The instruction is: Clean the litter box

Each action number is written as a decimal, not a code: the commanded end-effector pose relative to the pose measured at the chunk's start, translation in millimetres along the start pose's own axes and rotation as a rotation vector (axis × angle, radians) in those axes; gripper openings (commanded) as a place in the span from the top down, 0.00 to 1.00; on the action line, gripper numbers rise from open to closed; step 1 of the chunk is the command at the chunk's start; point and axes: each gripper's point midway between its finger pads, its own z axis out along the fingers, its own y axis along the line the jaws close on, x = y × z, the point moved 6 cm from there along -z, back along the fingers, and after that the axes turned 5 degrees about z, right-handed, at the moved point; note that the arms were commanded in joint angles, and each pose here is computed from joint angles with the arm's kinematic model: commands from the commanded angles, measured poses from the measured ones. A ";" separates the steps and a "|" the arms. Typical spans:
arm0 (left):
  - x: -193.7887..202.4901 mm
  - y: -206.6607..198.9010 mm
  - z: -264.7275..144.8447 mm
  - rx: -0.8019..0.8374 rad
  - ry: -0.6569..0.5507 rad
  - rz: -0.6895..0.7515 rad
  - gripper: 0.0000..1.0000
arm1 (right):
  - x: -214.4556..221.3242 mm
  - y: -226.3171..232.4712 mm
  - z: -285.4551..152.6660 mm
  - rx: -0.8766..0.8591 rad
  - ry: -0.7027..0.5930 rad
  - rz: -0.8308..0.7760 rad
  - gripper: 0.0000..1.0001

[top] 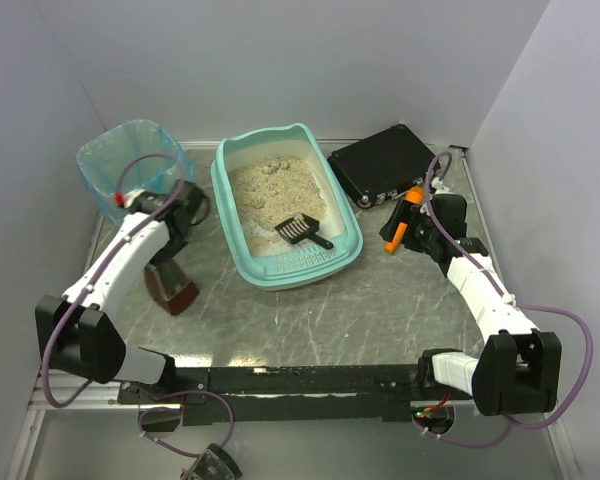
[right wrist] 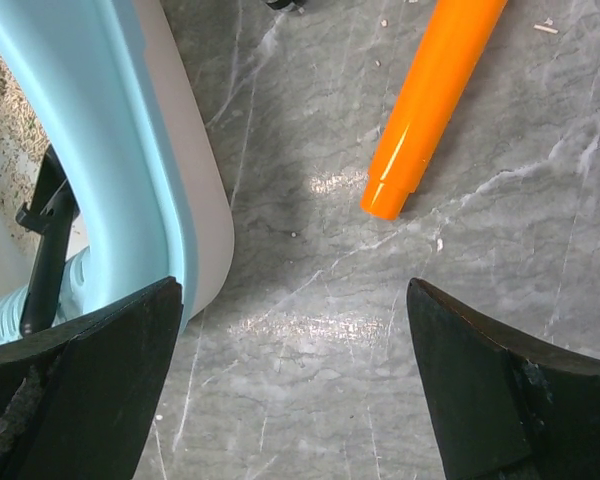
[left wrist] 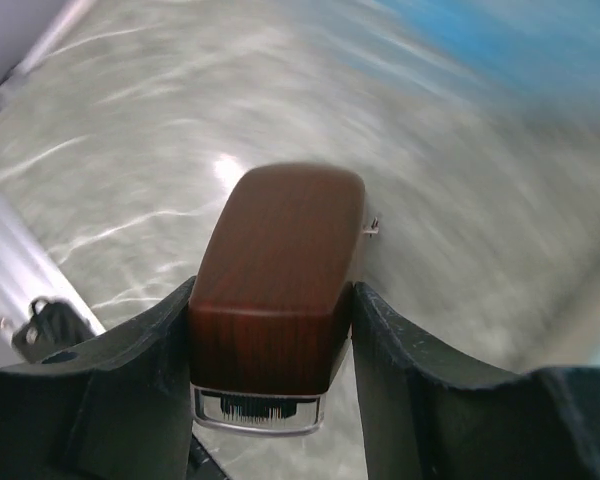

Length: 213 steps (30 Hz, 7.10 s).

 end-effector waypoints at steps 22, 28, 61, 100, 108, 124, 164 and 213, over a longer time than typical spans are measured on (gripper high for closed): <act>-68.8 128.2 -0.8 -0.246 -0.110 -0.529 0.03 | -9.6 34.5 -18.8 -0.244 -0.057 -0.116 0.00; -90.1 125.0 -56.4 0.174 -0.247 -0.526 0.03 | -5.5 85.0 -16.5 -0.303 -0.046 -0.327 0.00; -39.8 -127.6 -76.9 0.491 -0.196 -0.007 0.03 | -25.1 144.5 134.7 0.029 -0.014 -0.675 0.70; 43.1 -112.8 -112.9 0.597 -0.119 0.144 0.03 | 33.8 111.9 -57.3 -0.044 -0.012 -0.499 0.11; 36.2 -56.0 -138.7 0.969 -0.196 0.053 0.03 | 101.4 146.6 -81.6 -0.412 0.173 -0.643 0.12; 72.7 -27.9 -94.9 0.917 -0.157 0.073 0.03 | 162.0 128.1 -10.2 -0.013 0.378 -0.671 0.49; 67.7 -80.6 -184.6 1.589 -0.349 0.459 0.03 | 72.5 144.3 -100.4 -0.465 0.207 -0.429 1.00; 46.3 -102.8 -134.0 1.466 0.181 -0.123 0.99 | 50.8 122.3 -143.1 -0.299 -0.091 0.098 0.00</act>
